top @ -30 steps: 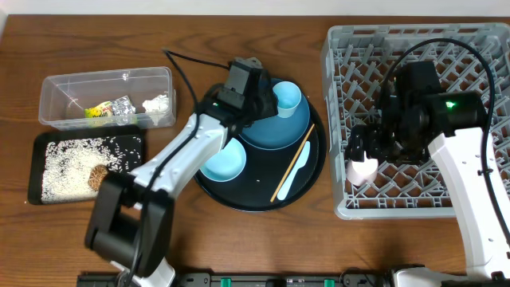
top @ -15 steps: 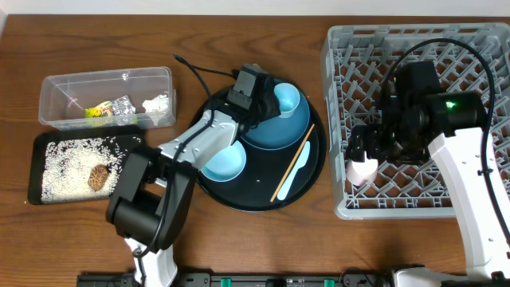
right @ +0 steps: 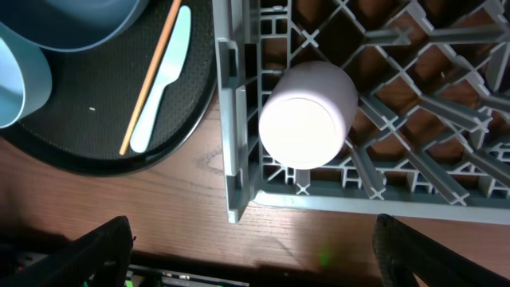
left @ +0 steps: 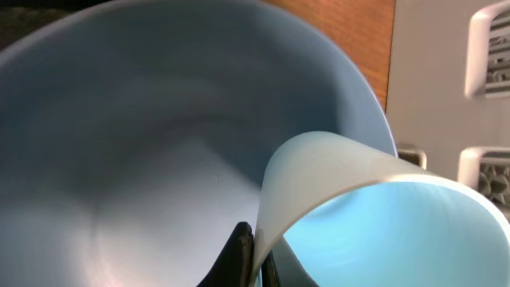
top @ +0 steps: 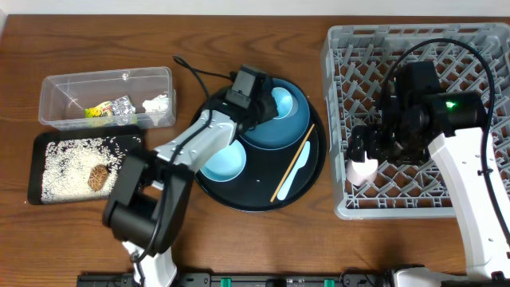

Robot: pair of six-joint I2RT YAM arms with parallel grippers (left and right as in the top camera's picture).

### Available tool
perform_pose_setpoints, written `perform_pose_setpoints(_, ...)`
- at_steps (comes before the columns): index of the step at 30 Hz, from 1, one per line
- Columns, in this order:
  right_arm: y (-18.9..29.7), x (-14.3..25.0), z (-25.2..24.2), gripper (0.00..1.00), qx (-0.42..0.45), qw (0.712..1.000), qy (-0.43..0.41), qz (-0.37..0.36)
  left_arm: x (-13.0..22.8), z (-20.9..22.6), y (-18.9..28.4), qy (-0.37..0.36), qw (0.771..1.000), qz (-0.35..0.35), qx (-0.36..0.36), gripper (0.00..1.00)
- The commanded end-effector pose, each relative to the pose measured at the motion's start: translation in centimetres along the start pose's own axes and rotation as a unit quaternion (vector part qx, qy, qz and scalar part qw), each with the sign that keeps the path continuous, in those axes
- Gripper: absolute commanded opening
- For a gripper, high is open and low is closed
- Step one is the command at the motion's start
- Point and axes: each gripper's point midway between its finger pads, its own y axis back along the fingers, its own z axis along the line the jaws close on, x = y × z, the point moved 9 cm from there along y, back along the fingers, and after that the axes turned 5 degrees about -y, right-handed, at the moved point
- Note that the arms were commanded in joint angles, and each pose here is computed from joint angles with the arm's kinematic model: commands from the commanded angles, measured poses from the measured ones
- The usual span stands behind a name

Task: Sort waste into correct bins and load items into the dishwasher rack
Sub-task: 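Move the left gripper to the light blue cup on the blue plate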

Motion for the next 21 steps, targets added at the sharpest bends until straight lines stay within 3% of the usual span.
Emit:
perform_pose_setpoints(1,0.5,0.1,0.2,0.91,0.002,1.000,0.002,-0.009,-2.4,-1.2,5.2,0.005,0.998,-0.034,0.048,0.06)
perform_pose_setpoints(5,0.5,0.1,0.5,0.89,-0.016,1.000,0.005,-0.006,-4.0,-1.5,10.8,-0.024,0.992,-0.044,0.118,0.06)
perform_pose_setpoints(10,0.9,0.0,2.7,0.81,-0.144,0.985,0.091,-0.003,-5.1,-0.8,16.8,-0.060,0.973,-0.042,0.218,0.06)
perform_pose_setpoints(15,2.0,-0.5,5.1,0.73,-0.287,0.940,0.180,-0.037,-4.5,0.3,19.3,-0.106,0.932,0.022,0.345,0.06)
perform_pose_setpoints(21,3.1,-1.3,6.6,0.72,-0.373,0.893,0.237,-0.081,-3.4,0.6,20.3,-0.154,0.867,0.071,0.468,0.06)
